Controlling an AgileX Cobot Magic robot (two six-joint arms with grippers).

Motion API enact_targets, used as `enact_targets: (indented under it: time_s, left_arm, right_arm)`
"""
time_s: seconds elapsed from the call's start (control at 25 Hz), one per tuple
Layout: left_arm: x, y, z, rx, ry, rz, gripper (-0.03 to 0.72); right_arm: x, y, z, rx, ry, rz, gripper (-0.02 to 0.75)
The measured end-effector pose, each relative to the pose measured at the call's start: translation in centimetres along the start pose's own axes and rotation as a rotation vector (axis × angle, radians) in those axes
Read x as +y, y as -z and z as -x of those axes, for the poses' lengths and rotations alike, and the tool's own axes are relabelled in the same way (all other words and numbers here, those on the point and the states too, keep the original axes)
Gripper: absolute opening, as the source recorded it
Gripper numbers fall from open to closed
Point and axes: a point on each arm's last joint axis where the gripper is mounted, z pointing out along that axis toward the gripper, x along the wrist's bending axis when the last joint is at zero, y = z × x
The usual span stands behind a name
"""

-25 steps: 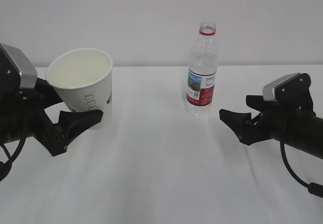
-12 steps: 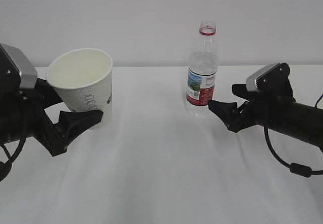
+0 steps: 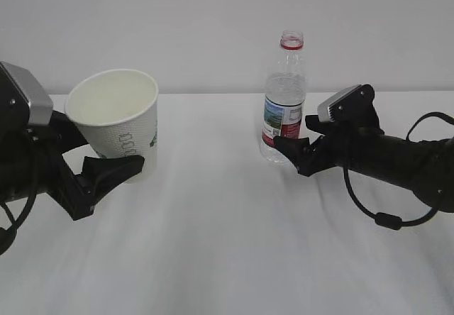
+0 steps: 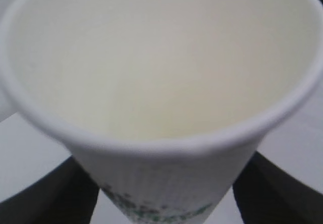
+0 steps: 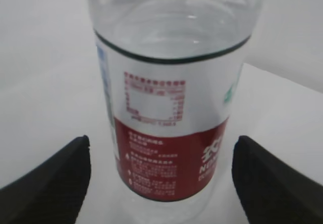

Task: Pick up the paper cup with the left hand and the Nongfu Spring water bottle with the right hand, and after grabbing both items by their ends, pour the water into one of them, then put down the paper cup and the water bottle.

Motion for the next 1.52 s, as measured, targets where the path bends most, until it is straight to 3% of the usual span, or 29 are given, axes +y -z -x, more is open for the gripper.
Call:
enact_targets:
  time_s: [0.64,1.08,1.36,1.52]
  left_arm:
    - [0.0,0.0,0.0,0.002,0.000,-0.005,0.573]
    - [0.0,0.0,0.0,0.002,0.000,-0.005,0.573]
    - [0.0,0.0,0.0,0.002,0.000,-0.005,0.573]
    - [0.0,0.0,0.0,0.002,0.000,-0.005,0.573]
  right_arm:
    - [0.0,-3.3,1.5,0.014,-0.078,0.036,0.653]
    - [0.6,-5.4,-0.4,0.069,-0.055,0.039,0.639]
    - [0.6,-5.4,-0.5,0.071,-0.055,0.035,0.543]
    - [0.6,-5.4,-0.5,0.070,-0.055,0.033,0.529]
